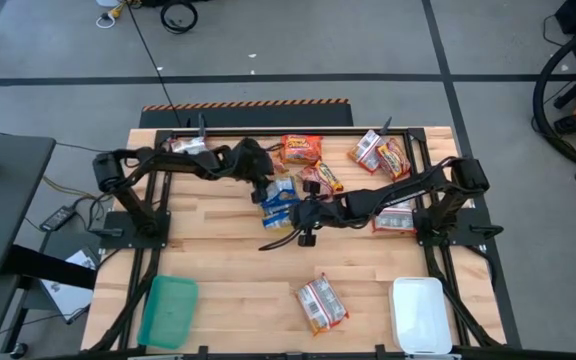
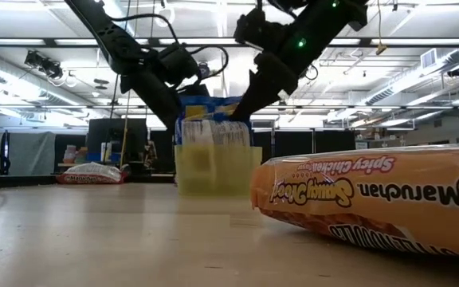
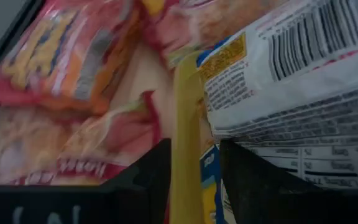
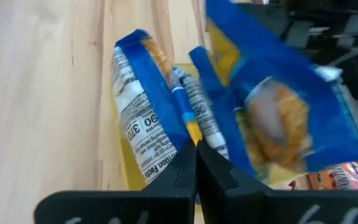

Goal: Sort Maruchan noodles
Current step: Adjust the blue noodle packs in the yellow bin

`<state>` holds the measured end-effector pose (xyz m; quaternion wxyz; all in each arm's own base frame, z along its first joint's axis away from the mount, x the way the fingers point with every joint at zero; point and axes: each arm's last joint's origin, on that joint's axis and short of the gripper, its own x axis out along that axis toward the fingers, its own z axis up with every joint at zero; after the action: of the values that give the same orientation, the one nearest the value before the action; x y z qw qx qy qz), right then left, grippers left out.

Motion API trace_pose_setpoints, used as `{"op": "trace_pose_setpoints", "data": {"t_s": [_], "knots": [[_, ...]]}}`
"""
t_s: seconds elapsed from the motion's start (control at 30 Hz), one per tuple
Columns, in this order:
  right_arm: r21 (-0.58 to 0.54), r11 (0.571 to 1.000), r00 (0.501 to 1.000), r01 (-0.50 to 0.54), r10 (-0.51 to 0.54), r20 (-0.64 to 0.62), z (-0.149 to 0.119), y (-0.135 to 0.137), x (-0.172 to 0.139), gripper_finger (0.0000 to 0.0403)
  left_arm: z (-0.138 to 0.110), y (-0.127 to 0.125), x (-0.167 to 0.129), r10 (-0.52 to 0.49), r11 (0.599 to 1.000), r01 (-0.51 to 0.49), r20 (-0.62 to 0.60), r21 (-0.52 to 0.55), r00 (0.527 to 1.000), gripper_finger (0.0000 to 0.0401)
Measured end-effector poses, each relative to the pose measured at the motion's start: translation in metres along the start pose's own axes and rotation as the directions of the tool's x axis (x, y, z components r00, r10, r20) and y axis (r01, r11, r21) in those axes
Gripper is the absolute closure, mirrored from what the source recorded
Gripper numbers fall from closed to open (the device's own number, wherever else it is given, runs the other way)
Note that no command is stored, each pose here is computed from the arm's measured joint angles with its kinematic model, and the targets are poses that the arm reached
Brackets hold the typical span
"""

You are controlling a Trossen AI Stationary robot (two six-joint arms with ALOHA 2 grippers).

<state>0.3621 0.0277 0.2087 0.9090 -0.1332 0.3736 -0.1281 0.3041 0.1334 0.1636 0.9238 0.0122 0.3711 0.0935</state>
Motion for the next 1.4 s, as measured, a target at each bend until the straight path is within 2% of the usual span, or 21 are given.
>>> {"op": "trace_pose_setpoints", "data": {"t_s": [0.23, 0.37, 0.5, 0.67, 0.77, 0.87, 0.97, 1.03, 1.13, 1.27, 1.4], "knots": [[0.028, 0.999, 1.000, 0.017, -0.018, 0.018, 0.003, -0.004, -0.007, 0.0394, -0.005, -0.009, 0.009, -0.007, 0.999, 0.009, -0.040, 0.043, 0.999, 0.0260], [0.030, 0.999, 0.999, 0.027, -0.026, -0.028, -0.003, -0.005, -0.006, 0.0394, -0.002, -0.007, 0.007, 0.079, 0.995, -0.075, -0.059, 0.060, 0.995, 0.0260], [0.028, 1.000, 0.997, 0.009, -0.007, -0.071, -0.012, -0.004, -0.005, 0.0388, 0.017, 0.002, -0.017, 0.130, 0.989, -0.132, 0.033, 0.066, 0.991, 0.0253], [-0.023, 0.999, 0.997, -0.034, 0.033, -0.066, -0.004, -0.002, -0.021, 0.0348, 0.024, 0.012, -0.049, 0.154, 0.987, -0.155, 0.022, 0.051, 0.988, 0.0240], [-0.035, 0.999, 0.999, -0.034, 0.034, -0.003, 0.008, -0.008, -0.037, 0.0312, 0.023, 0.016, -0.064, 0.114, 0.993, -0.114, 0.030, 0.016, 0.993, 0.0240], [-0.040, 0.999, 0.999, -0.023, 0.024, 0.035, 0.013, -0.017, -0.038, 0.0280, 0.016, 0.013, -0.068, -0.012, 0.998, 0.016, 0.062, -0.066, 0.998, 0.0244], [-0.007, 0.998, 0.996, -0.068, 0.068, 0.051, 0.013, -0.027, -0.024, 0.0260, 0.007, -0.002, -0.064, -0.151, 0.979, 0.164, 0.106, -0.122, 0.983, 0.0250], [0.010, 0.991, 0.990, -0.137, 0.136, 0.043, 0.008, -0.027, -0.007, 0.0256, -0.001, -0.017, -0.059, -0.202, 0.969, 0.213, 0.098, -0.127, 0.975, 0.0255], [0.011, 0.985, 0.985, -0.171, 0.171, 0.000, -0.001, -0.028, 0.015, 0.0256, -0.007, -0.041, -0.053, -0.228, 0.965, 0.236, 0.074, -0.114, 0.971, 0.0259], [0.017, 0.983, 0.983, -0.184, 0.184, -0.009, -0.002, -0.035, 0.026, 0.0261, -0.014, -0.076, -0.051, -0.250, 0.962, 0.249, 0.007, -0.110, 0.968, 0.0259], [0.037, 0.946, 0.947, -0.322, 0.322, -0.002, 0.003, -0.036, 0.019, 0.0260, -0.018, -0.108, -0.055, -0.268, 0.961, 0.262, -0.069, -0.089, 0.961, 0.0260]]}}
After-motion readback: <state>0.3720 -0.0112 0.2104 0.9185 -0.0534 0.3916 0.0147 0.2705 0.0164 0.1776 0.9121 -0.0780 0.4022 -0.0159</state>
